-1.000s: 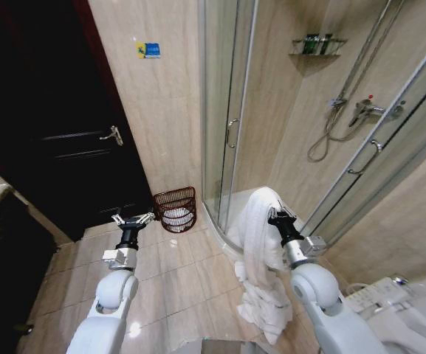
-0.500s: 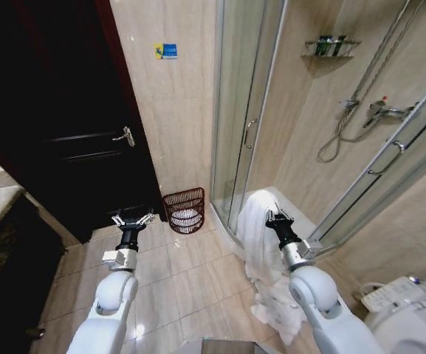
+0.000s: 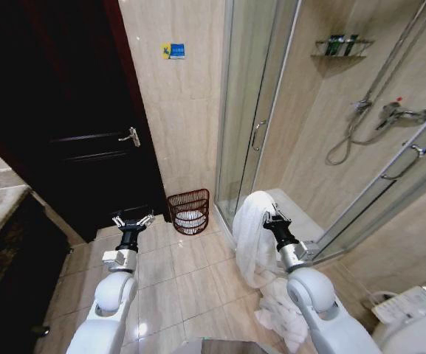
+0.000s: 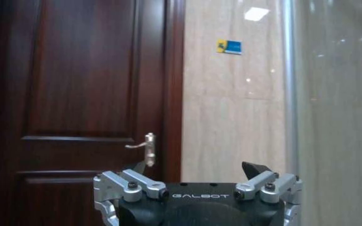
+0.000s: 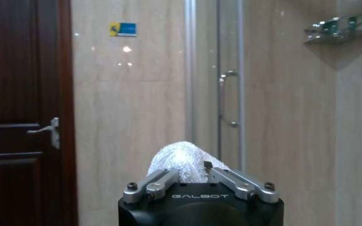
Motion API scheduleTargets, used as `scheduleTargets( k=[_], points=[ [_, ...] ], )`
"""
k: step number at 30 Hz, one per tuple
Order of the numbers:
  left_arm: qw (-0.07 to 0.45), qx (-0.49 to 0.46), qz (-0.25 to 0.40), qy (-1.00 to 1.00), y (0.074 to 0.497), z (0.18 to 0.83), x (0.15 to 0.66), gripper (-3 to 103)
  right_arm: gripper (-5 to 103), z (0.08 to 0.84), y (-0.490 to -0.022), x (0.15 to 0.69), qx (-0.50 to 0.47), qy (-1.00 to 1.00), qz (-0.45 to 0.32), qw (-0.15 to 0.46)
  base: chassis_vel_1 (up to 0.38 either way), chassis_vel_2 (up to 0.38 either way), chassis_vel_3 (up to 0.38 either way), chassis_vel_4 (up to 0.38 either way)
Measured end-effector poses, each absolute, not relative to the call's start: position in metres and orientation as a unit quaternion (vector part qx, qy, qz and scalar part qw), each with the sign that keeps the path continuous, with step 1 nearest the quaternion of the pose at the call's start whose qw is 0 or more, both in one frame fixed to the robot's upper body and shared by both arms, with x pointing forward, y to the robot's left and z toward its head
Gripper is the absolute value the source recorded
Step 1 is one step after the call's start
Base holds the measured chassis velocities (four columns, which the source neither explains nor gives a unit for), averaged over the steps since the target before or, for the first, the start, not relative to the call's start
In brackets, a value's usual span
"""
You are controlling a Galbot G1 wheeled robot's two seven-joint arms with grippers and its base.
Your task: Discard the used towel into the hamper.
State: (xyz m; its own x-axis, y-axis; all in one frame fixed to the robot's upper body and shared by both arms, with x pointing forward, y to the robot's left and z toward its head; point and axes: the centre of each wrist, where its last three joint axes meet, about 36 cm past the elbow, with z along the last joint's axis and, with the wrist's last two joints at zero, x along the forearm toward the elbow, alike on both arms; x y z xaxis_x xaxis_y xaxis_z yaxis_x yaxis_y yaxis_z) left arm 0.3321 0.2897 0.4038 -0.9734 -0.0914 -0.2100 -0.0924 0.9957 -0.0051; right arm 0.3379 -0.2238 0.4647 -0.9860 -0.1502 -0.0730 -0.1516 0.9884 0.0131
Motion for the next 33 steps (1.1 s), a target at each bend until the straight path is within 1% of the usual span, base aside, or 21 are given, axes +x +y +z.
scheduleTargets(
  k=[8, 12, 17, 24, 33],
  points=[
    [0.105, -0.047, 0.002, 0.993, 0.2896, 0.4025, 0.3312, 100, 5, 0.4635, -0.2234, 0.3370, -0.076, 0.996, 0.008, 0.034, 0.102, 0.092, 0.088, 0.082],
    [0.118, -0.050, 0.003, 0.992, 0.2905, 0.3996, 0.3328, 100, 5, 0.4631, -0.2234, 0.3369, -0.077, 0.996, 0.008, 0.034, 0.101, 0.097, 0.120, 0.108],
    [0.122, -0.053, 0.005, 0.991, 0.2911, 0.3991, 0.3330, 100, 5, 0.4611, -0.2233, 0.3375, -0.075, 0.997, 0.005, 0.033, 0.058, 0.075, 0.077, 0.059],
    [0.121, -0.053, 0.003, 0.991, 0.2903, 0.3987, 0.3327, 100, 5, 0.4581, -0.2227, 0.3386, -0.073, 0.997, 0.001, 0.032, 0.009, 0.010, -0.009, -0.025],
    [0.119, -0.055, 0.003, 0.991, 0.2910, 0.3969, 0.3315, 100, 5, 0.4561, -0.2215, 0.3382, -0.074, 0.997, 0.000, 0.033, 0.082, 0.060, -0.075, -0.067]
  ],
)
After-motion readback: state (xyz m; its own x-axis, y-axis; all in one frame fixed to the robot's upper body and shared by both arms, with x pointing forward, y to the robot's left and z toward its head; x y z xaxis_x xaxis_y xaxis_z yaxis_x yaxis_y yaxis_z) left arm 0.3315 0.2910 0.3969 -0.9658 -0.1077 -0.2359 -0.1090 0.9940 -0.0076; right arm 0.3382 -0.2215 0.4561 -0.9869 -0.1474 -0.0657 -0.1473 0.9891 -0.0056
